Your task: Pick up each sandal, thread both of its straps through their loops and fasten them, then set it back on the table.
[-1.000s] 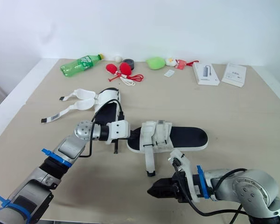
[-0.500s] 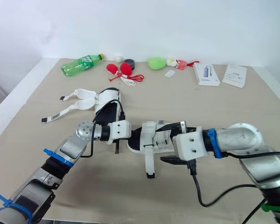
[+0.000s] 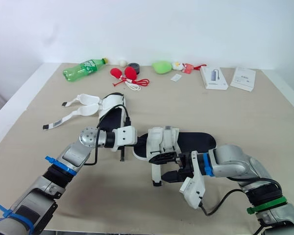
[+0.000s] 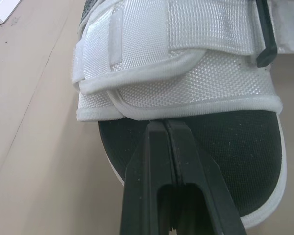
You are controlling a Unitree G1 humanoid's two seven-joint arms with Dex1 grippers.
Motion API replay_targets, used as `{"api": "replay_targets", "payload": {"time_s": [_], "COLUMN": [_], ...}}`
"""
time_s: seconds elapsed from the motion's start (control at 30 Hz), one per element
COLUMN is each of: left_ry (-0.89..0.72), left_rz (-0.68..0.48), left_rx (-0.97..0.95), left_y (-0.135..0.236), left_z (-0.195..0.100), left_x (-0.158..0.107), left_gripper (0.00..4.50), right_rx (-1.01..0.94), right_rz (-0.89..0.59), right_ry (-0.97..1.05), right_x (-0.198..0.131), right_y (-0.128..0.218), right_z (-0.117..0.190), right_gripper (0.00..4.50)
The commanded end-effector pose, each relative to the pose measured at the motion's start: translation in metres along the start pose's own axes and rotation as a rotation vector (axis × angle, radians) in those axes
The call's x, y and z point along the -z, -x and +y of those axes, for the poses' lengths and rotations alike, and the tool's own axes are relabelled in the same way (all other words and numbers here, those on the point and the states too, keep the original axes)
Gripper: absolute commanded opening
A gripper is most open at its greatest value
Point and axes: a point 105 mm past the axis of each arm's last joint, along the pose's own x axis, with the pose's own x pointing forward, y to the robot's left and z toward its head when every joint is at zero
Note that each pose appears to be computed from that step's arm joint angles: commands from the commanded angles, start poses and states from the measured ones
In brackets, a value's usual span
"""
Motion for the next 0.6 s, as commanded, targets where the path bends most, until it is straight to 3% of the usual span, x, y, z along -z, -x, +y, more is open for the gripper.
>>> {"api": "replay_targets", "payload": {"time_s": [0.03, 0.13, 0.17, 0.23, 0.27, 0.3, 0.33, 0.4, 0.53, 0.6], "left_ry": [0.007, 0.010, 0.011, 0.011, 0.011, 0.010, 0.010, 0.009, 0.009, 0.009], "left_rz": [0.026, 0.030, 0.031, 0.031, 0.030, 0.030, 0.030, 0.028, 0.027, 0.027], "left_rx": [0.045, 0.044, 0.044, 0.045, 0.045, 0.045, 0.045, 0.046, 0.049, 0.052], "left_y": [-0.002, -0.001, -0.001, -0.001, -0.001, -0.001, -0.001, -0.002, -0.003, -0.003], "left_z": [-0.012, -0.013, -0.013, -0.013, -0.013, -0.013, -0.013, -0.013, -0.013, -0.014], "left_x": [0.006, 0.007, 0.007, 0.007, 0.007, 0.007, 0.007, 0.006, 0.006, 0.006], "left_gripper": [0.00, 0.00, 0.00, 0.00, 0.00, 0.00, 0.00, 0.00, 0.00, 0.00], "right_rx": [0.076, 0.076, 0.076, 0.060, 0.051, 0.045, 0.043, 0.027, 0.026, 0.030], "right_rz": [-0.014, -0.020, -0.017, -0.001, 0.002, 0.001, -0.001, -0.002, -0.002, -0.007], "right_ry": [-0.033, -0.059, -0.069, -0.076, -0.081, -0.082, -0.084, -0.085, -0.097, -0.120], "right_x": [-0.001, -0.003, -0.003, 0.000, 0.000, 0.000, 0.000, -0.002, -0.002, -0.003], "right_y": [-0.006, -0.007, -0.007, -0.006, -0.006, -0.006, -0.006, -0.006, -0.007, -0.008], "right_z": [-0.008, -0.005, -0.004, -0.001, 0.000, 0.001, 0.002, 0.004, 0.004, 0.003], "right_gripper": [4.44, 4.44, 4.07, 3.85, 3.31, 3.09, 2.37, 1.91, 0.06, 0.06]}}
